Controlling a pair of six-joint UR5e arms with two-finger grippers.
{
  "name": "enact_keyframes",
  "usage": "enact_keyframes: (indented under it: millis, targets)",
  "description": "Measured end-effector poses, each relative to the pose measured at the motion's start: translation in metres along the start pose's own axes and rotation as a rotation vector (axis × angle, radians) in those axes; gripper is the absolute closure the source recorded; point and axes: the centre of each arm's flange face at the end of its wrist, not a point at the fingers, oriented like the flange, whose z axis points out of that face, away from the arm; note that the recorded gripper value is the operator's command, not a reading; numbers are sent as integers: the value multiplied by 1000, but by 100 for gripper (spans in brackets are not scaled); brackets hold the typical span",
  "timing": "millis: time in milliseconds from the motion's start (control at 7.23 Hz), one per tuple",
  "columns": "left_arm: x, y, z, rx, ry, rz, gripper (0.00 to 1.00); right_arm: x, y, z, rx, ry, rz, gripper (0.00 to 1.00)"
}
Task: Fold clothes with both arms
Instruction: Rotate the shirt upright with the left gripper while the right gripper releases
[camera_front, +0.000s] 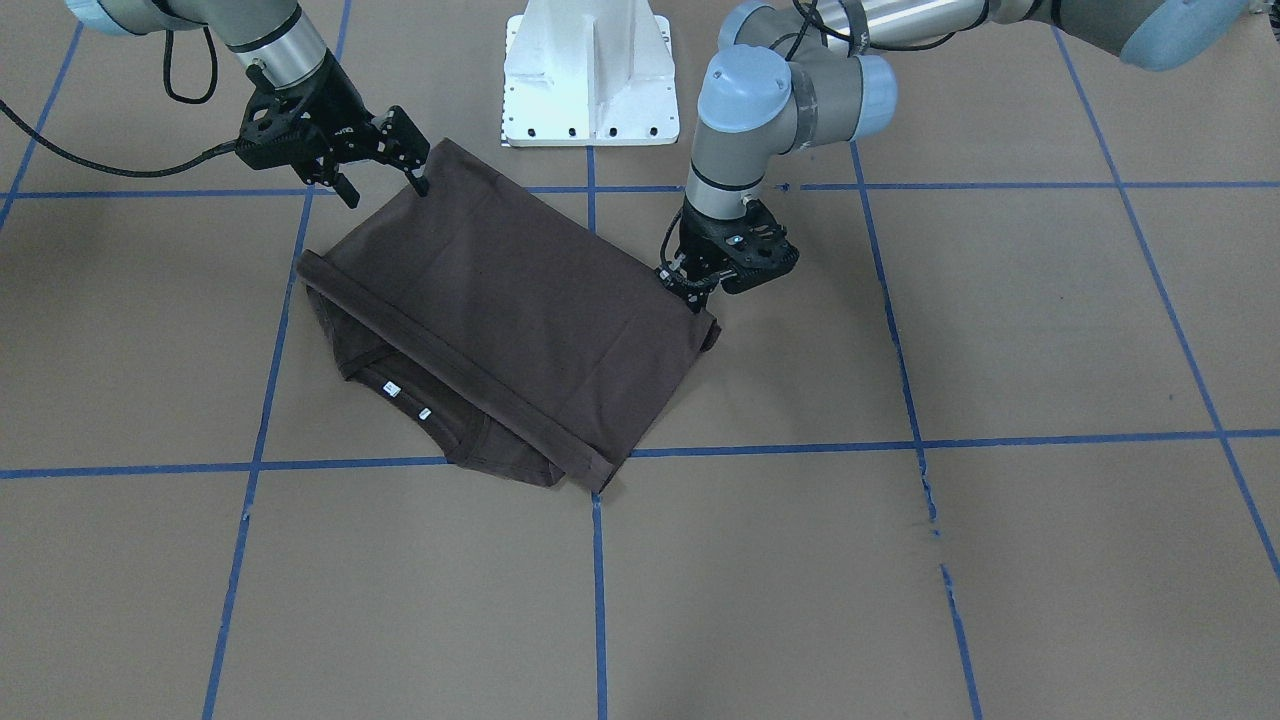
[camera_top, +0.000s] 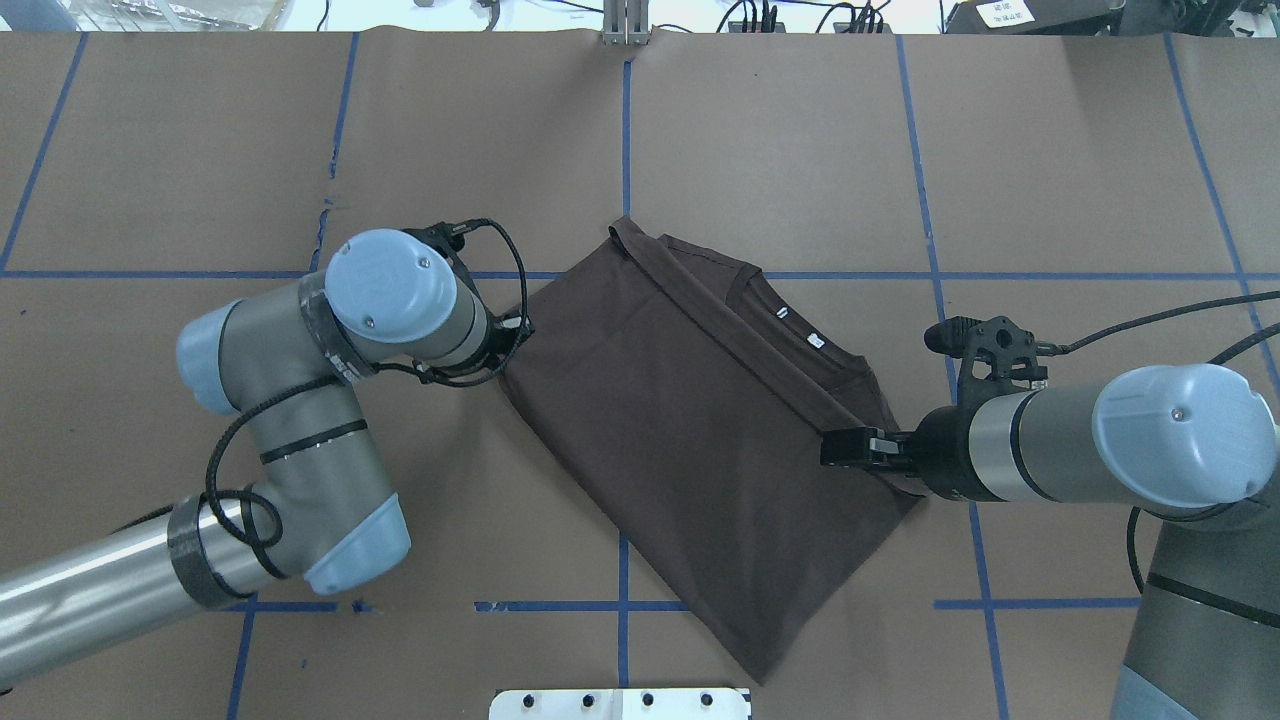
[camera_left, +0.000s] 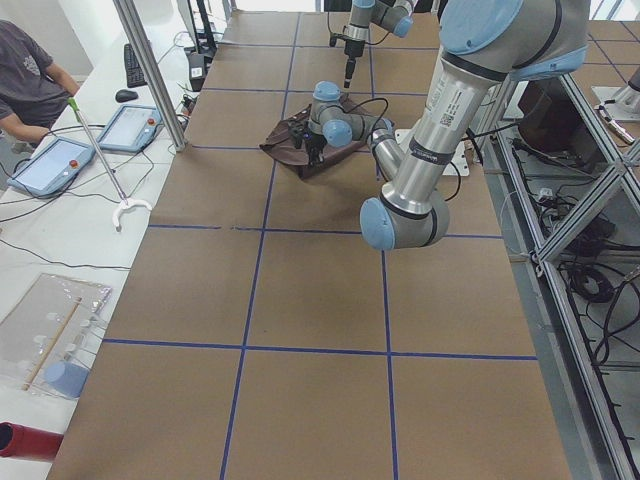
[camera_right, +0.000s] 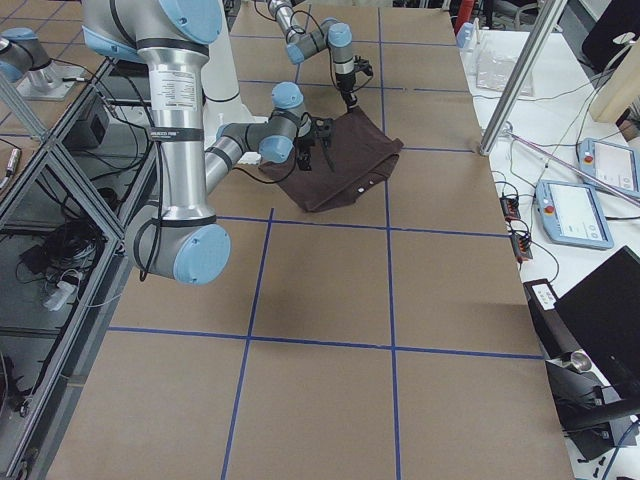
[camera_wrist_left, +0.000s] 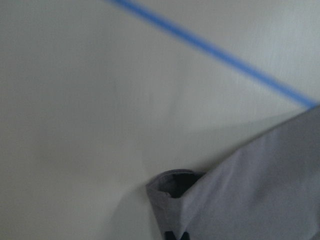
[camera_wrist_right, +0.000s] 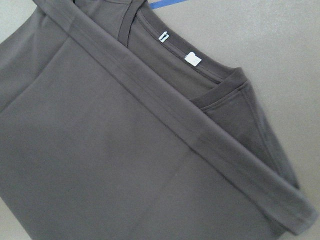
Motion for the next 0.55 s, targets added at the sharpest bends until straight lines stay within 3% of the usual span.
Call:
enact_keyframes:
  millis: [138,553]
  targets:
    - [8,-45,11,45,0,30,100,0,0,0,1,1,1,0]
    - [54,-159,50,201,86,149,100,1,-3,0,6,6,5,0]
